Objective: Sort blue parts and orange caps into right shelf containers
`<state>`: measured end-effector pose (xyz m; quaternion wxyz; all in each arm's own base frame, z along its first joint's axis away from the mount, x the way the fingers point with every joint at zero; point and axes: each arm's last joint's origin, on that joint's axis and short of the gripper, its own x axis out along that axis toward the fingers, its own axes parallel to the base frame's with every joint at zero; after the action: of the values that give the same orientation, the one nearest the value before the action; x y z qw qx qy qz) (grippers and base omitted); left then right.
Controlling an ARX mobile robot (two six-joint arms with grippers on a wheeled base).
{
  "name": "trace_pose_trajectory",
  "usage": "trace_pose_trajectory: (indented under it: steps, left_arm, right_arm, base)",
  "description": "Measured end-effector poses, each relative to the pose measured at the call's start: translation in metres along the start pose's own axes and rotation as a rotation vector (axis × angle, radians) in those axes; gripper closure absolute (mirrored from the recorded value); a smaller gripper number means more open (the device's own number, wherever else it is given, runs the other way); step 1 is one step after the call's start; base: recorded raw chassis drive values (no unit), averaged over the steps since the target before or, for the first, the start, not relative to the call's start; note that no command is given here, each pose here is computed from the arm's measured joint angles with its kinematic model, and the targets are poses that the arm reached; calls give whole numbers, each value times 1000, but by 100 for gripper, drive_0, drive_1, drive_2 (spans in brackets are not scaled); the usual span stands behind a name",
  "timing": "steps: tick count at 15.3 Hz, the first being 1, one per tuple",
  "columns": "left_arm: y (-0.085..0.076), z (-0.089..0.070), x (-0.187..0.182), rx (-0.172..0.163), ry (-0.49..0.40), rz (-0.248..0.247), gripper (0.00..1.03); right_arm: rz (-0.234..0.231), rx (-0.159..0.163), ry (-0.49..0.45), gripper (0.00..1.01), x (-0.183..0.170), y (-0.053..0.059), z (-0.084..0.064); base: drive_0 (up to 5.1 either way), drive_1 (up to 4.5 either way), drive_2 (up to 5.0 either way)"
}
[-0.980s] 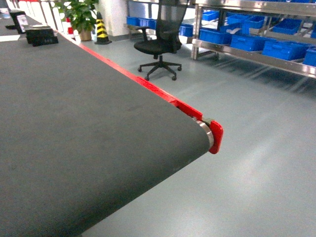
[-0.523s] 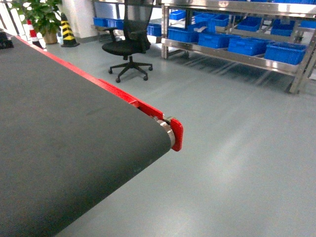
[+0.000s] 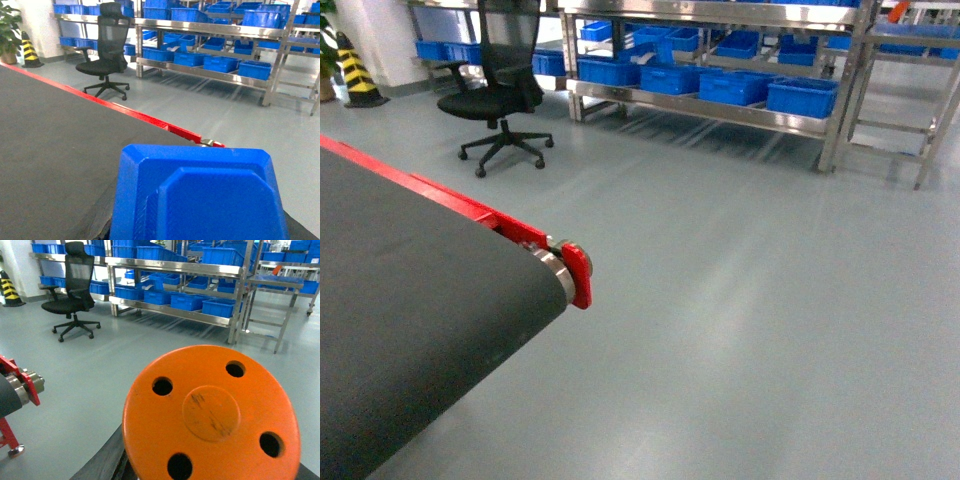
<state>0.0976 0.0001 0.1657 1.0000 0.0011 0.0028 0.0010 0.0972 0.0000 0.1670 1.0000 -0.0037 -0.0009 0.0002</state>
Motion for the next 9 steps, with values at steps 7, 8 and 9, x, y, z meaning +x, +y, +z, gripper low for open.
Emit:
trace_pose_trajectory:
  steps: [7, 8, 9]
  left_arm:
    - [0, 0, 0, 0, 0, 0, 59]
    - [0, 0, 0, 0, 0, 0, 59]
    - [0, 0, 0, 0, 0, 0, 59]
  right_arm:
    - [0, 0, 0, 57, 0, 0, 0]
    - [0, 0, 0, 57, 0, 0, 0]
    - [0, 0, 0, 57, 0, 0, 0]
  base:
    - [-156, -156, -156]
    - [-156, -156, -156]
    - [-156, -156, -156]
